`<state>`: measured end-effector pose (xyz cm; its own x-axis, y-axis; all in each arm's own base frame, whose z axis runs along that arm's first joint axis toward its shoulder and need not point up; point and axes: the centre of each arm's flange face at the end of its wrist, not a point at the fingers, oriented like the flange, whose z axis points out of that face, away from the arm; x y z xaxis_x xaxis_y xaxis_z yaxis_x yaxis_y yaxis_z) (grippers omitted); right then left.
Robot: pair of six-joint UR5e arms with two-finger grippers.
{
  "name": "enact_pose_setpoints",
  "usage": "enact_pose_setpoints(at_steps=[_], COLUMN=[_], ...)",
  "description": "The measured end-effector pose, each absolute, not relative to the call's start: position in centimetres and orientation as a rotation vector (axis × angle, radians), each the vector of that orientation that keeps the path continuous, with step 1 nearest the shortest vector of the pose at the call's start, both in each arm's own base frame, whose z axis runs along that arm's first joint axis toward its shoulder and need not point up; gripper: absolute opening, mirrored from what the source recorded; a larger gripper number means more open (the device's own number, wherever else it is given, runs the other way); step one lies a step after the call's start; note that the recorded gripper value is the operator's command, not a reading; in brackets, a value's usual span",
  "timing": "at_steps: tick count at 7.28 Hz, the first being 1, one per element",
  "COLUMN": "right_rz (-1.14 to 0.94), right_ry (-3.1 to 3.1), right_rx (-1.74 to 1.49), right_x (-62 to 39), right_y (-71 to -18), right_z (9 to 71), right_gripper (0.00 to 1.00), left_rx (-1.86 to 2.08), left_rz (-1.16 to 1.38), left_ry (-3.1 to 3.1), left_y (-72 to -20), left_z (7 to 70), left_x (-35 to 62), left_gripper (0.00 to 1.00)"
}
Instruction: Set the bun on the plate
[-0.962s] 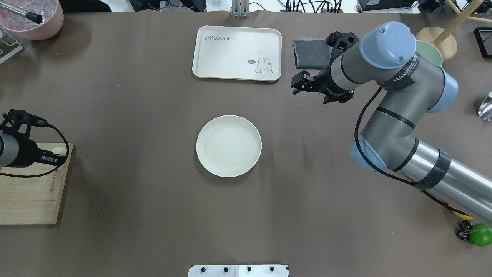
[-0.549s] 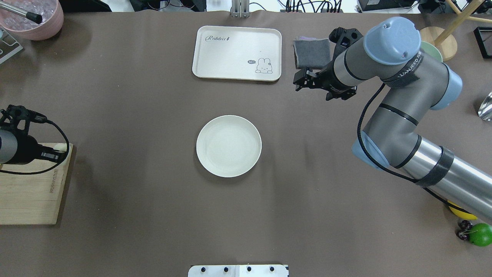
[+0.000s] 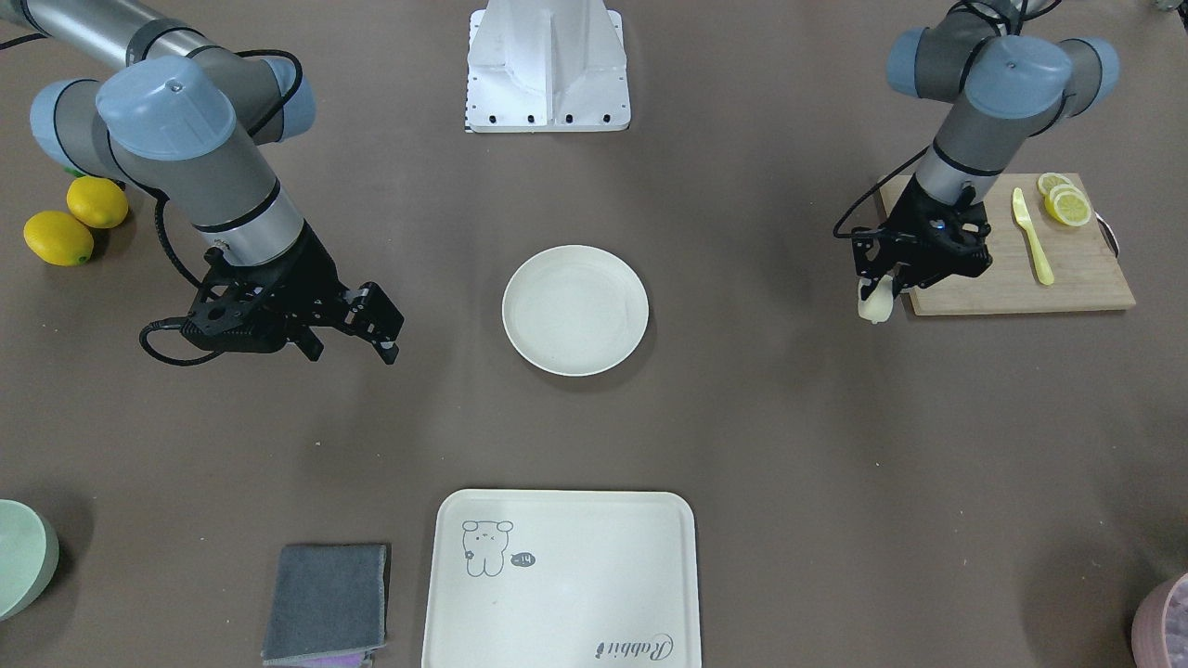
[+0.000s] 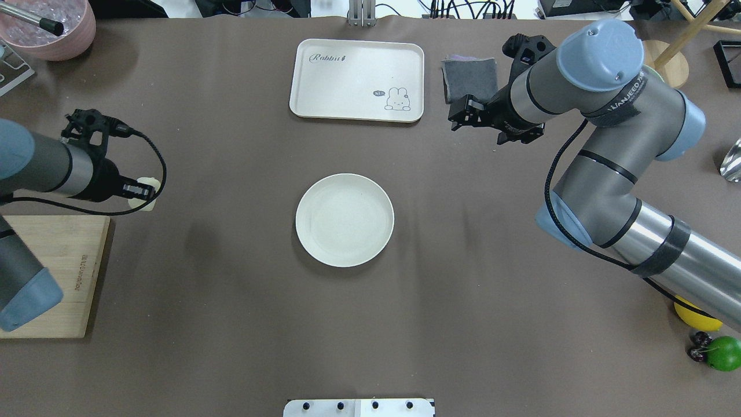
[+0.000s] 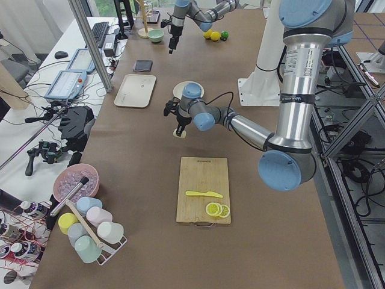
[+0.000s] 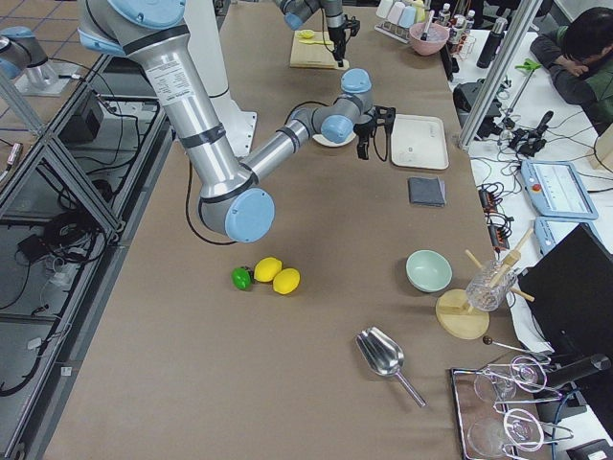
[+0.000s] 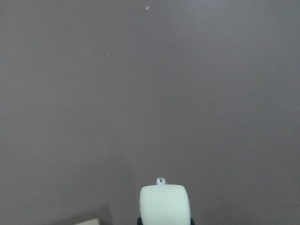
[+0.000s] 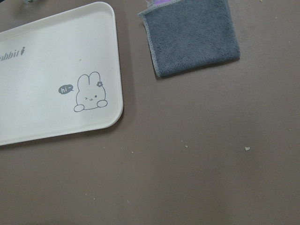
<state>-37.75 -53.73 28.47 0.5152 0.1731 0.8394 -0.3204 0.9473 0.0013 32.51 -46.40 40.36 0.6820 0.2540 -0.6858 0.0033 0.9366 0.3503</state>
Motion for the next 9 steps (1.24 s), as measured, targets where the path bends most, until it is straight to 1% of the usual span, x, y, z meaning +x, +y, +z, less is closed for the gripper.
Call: enact_pose_setpoints(at_steps=[1,2,3,5,6,9], right_rz=[0.270,0.199,0.123,0.084,0.059,0.005], right_ry=[-0.969,-0.944,-0.921,-0.889,-0.875,-0.831], right_rx=[0.187,0.228,0.260,0.241,0.233,0.233], right_x=[-36.6,-34.7,-32.6,-27.0,-23.0,-8.0], right_y=[-54.2,-55.0,-55.9,-58.0,-58.8,-59.8], right_z=[29.6,31.0,32.5,36.7,39.7,50.8], right_gripper=[1.00,1.00,1.00,1.00,1.00,1.00], left_rx=[0.327,0.310,0.293,0.250,0.244,0.243], left_rz=[0.131,0.105,0.081,0.053,0.043,0.042], left_ry=[0.808,0.814,0.835,0.893,0.908,0.906], left_y=[-48.0,-48.9,-48.8,-46.4,-44.8,-40.7], left_z=[36.1,32.1,29.1,24.7,22.8,17.9], left_x=[34.2,35.8,37.5,42.1,44.7,52.6], left_gripper=[0.35,0.35,0.35,0.35,0.35,0.35])
